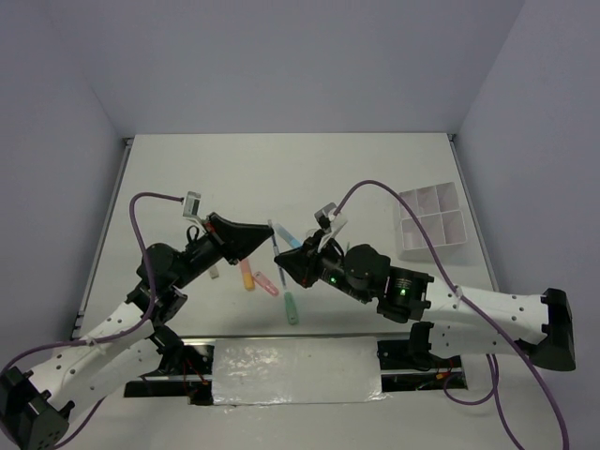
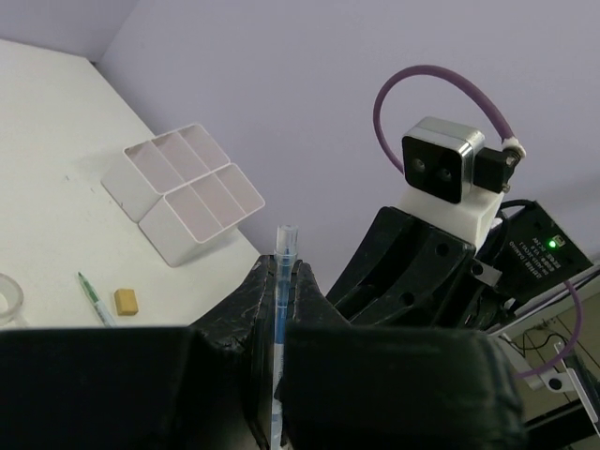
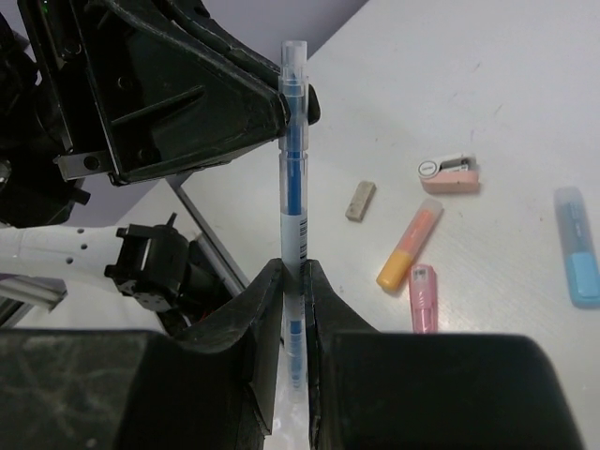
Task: Sort the stationery into containers
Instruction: Close the pen cap on the pen.
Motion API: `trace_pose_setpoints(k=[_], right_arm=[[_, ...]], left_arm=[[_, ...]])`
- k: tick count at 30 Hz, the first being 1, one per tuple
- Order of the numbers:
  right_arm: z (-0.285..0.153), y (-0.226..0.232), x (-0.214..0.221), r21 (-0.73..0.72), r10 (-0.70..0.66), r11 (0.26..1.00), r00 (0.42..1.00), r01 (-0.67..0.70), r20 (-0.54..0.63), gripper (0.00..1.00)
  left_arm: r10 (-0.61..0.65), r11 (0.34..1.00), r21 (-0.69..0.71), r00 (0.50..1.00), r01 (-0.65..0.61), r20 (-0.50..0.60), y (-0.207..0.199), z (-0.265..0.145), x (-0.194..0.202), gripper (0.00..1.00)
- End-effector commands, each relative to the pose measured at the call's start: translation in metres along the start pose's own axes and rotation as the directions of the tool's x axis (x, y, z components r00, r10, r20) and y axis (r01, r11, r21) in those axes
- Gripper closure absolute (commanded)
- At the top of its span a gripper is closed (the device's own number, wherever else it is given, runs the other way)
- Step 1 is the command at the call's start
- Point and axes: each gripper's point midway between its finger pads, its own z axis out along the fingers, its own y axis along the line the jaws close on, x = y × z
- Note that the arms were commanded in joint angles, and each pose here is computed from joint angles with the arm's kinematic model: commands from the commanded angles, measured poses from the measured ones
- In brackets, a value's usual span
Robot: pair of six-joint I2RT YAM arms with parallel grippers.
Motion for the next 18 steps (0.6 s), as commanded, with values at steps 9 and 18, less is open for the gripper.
trace_pose_setpoints(k=[9,18], right_arm=[[0.013,0.016,-0.068,-0.007,-0.089,0.996,0.968,0.093,0.234,1.0],[0.012,0.016,-0.043,-0.038,-0.143,0.988,0.98,0.149,0.139,1.0]], left_arm=[[0.051,0.996,0.072,0.998,-0.048,-0.04,-0.025,0.0,-0.002,0.82],[0.21,0.977,0.042,0.978,-0.209,-0.021,-0.035,-0.003,-0.022,0.59]])
